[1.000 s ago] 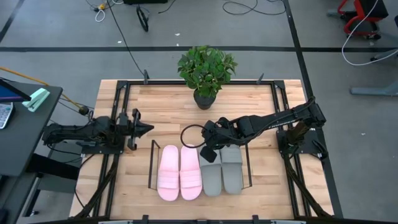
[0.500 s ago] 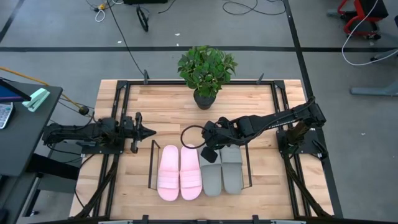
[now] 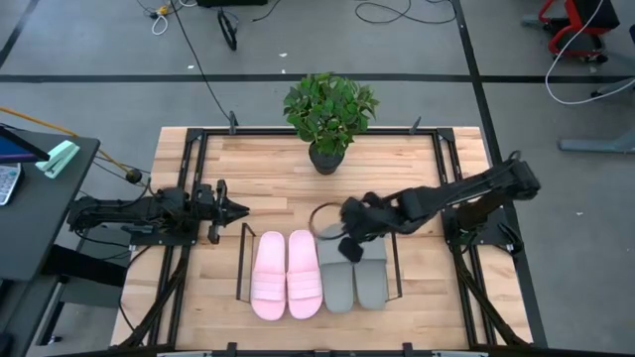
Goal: Pick and place slides into the shelf
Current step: Return to Home Position
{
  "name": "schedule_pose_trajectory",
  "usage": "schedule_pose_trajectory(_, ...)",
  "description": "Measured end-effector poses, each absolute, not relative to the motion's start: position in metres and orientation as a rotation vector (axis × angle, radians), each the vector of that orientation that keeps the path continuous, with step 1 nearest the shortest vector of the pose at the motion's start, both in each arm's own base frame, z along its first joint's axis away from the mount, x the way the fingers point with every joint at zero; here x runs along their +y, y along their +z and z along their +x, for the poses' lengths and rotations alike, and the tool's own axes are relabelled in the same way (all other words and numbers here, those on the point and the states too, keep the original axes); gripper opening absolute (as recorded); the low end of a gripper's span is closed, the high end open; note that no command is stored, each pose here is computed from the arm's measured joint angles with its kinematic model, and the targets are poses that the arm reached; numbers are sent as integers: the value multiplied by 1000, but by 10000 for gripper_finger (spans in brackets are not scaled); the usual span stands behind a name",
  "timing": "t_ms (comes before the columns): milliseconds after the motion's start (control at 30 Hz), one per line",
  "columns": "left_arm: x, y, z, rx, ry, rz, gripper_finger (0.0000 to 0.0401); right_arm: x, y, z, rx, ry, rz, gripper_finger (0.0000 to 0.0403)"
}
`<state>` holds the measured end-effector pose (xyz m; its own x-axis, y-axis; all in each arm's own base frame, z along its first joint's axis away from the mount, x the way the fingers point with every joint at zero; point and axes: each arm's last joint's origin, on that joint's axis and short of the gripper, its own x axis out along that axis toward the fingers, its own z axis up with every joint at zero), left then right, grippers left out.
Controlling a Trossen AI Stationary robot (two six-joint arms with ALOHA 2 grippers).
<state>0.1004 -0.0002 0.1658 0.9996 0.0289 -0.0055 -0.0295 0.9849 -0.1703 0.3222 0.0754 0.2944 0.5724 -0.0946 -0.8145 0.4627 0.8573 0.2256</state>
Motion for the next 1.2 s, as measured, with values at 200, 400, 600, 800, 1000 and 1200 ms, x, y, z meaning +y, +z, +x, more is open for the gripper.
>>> schedule_pose_trajectory(200,0,166,100,3,29,-171,68,54,302,269,782,-408,539,0)
schedule_pose_trajectory(400,0,166,100,2,30,-171,60,33,296,212,540,-388,595,0)
schedule_pose_trajectory(600,0,166,100,2,30,-171,55,25,276,155,408,-191,567,0)
schedule_pose_trajectory(800,0,166,100,2,30,-171,62,22,258,107,332,102,505,0)
schedule_pose_trajectory(1000,0,166,100,2,30,-171,66,18,242,78,199,204,465,0)
schedule_pose_trajectory(1200,0,166,100,1,30,-171,59,15,227,68,107,222,432,0)
